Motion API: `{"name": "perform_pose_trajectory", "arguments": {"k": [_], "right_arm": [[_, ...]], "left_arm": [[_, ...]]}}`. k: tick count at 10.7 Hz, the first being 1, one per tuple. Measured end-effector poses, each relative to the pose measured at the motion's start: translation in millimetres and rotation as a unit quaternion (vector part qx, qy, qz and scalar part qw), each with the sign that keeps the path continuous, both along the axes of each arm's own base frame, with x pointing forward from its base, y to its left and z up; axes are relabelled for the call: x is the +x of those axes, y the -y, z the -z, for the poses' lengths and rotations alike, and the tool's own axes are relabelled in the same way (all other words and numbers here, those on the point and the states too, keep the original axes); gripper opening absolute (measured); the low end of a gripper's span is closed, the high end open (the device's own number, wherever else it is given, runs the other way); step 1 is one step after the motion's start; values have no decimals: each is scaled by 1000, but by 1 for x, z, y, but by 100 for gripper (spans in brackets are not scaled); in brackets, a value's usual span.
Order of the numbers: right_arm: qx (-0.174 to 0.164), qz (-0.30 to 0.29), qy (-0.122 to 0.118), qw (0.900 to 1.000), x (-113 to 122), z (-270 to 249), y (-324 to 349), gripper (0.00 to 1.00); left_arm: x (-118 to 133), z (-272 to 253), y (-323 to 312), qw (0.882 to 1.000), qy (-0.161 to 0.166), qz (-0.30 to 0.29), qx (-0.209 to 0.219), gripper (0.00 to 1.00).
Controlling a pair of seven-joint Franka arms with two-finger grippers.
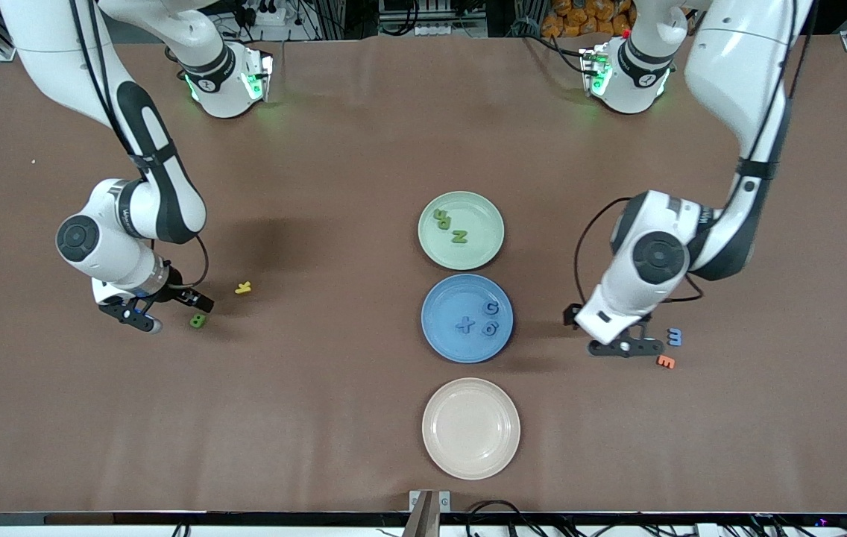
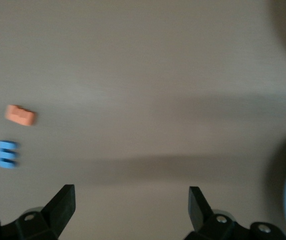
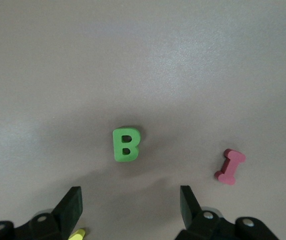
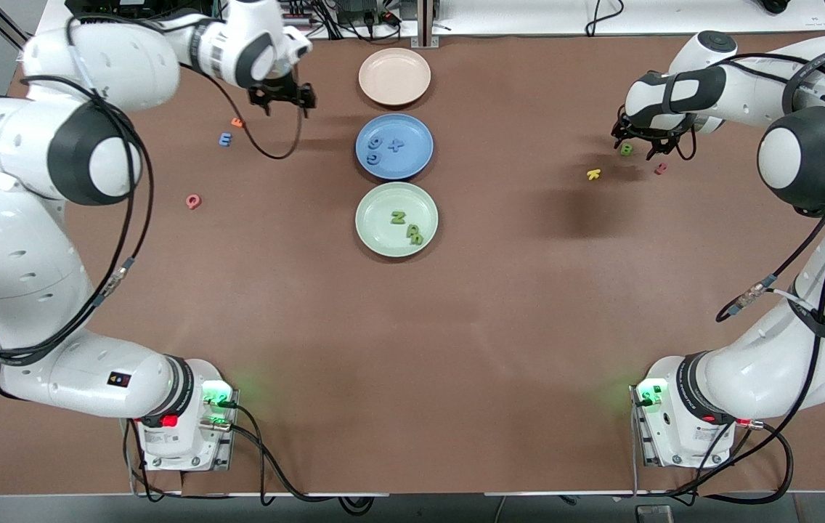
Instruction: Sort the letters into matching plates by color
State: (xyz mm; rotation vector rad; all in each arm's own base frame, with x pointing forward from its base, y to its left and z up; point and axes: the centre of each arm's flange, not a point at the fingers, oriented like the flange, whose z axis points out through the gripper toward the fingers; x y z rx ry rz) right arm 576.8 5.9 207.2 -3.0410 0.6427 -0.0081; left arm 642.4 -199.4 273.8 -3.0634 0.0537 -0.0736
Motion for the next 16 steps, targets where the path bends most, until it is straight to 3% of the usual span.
{"name": "perform_pose_trajectory", "arguments": {"k": [6,9,11,16], "right_arm": [[-2,-3,-1,1000,17,18,-1,81],[-5,-1,0,1000,24,24,3,75],[-6,-2,0,1000,26,27,4,71],[-7,-2,-1,1000,28,29,4,63]], "left_arm": [[7,4,-146,998,-35,60,8,100],[-6,30,-171,996,-19,93,-1,100],[-12,48,-174,995,-29,98,-4,100],[6,88,-186,994,-36,100,-12,100]]}}
